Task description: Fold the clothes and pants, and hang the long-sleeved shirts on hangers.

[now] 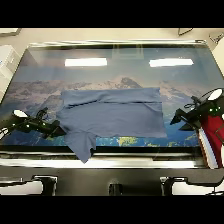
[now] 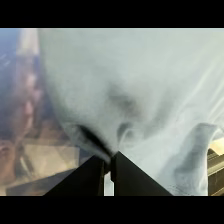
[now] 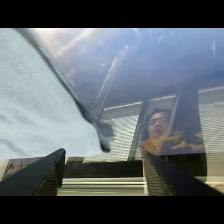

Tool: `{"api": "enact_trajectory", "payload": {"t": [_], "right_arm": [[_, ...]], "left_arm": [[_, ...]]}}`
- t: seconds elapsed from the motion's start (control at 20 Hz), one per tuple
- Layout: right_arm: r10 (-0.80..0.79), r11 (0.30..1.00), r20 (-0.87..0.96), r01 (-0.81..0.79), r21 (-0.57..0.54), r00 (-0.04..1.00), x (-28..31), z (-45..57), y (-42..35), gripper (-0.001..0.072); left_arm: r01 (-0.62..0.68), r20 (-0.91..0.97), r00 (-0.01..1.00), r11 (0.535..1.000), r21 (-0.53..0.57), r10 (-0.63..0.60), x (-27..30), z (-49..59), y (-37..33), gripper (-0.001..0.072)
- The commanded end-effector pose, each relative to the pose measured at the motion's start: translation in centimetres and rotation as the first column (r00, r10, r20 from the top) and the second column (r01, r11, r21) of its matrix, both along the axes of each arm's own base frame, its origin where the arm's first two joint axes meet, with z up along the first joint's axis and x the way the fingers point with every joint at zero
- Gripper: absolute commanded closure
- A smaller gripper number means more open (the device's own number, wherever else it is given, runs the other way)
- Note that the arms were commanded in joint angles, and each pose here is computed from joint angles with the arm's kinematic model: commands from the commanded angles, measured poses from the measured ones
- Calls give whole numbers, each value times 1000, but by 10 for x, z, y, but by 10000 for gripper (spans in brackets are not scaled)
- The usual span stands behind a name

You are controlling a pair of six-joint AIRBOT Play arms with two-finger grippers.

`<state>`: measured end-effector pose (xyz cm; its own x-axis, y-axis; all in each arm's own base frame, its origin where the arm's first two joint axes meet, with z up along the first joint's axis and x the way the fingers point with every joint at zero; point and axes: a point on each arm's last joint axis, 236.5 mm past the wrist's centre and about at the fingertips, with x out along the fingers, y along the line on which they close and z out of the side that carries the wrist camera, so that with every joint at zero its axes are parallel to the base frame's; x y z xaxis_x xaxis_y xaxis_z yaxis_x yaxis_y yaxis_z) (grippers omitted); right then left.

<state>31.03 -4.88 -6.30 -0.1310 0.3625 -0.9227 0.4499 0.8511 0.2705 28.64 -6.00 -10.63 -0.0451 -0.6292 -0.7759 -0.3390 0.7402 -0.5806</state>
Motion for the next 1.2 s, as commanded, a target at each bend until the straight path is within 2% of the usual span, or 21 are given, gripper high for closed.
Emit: {"api": "enact_trajectory", "payload": {"t": [0.0,0.3,0.45,0.5,0.6,0.7,0.8,0.85,0.9,0.95,1.0,1.05,1.15], "right_arm": [[-9,1000,-23,9,19,1000,-15,-25,9,151],[-41,986,-22,44,162,999,-19,-45,46,152],[44,984,-29,-39,172,999,-23,-44,66,185],[74,983,-25,-68,172,997,-24,-44,74,319],[110,979,-19,-106,174,994,-22,-39,82,671],[133,975,34,-137,173,991,-5,-18,80,679],[162,977,206,-186,102,965,35,30,70,679],[162,982,336,-186,39,928,64,68,62,679],[176,983,500,-174,-51,848,96,123,52,680],[209,978,657,-150,-146,724,122,188,44,679],[262,963,800,-95,-252,540,138,270,37,679],[324,939,885,0,-344,335,137,358,30,679],[413,890,910,201,-409,28,94,493,26,678]], "left_arm": [[5,8,1000,1000,-4,-5,1,3,-2,679],[4,22,1000,1000,0,-4,2,7,-1,679],[4,34,999,1000,3,-4,5,10,-1,679],[5,38,999,1000,3,-5,5,11,-1,679],[7,54,998,1000,7,-8,9,17,0,679],[15,111,994,1000,7,-16,24,38,3,680],[14,282,959,999,46,-27,62,90,12,681],[0,408,912,997,80,-33,86,132,18,680],[-27,560,827,991,130,-51,111,192,26,680],[-72,712,698,982,177,-77,130,266,32,680],[-129,835,540,969,210,-109,135,345,35,680],[-204,929,340,952,228,-149,127,433,35,680],[-332,974,-20,920,207,-226,74,576,26,680]]}}
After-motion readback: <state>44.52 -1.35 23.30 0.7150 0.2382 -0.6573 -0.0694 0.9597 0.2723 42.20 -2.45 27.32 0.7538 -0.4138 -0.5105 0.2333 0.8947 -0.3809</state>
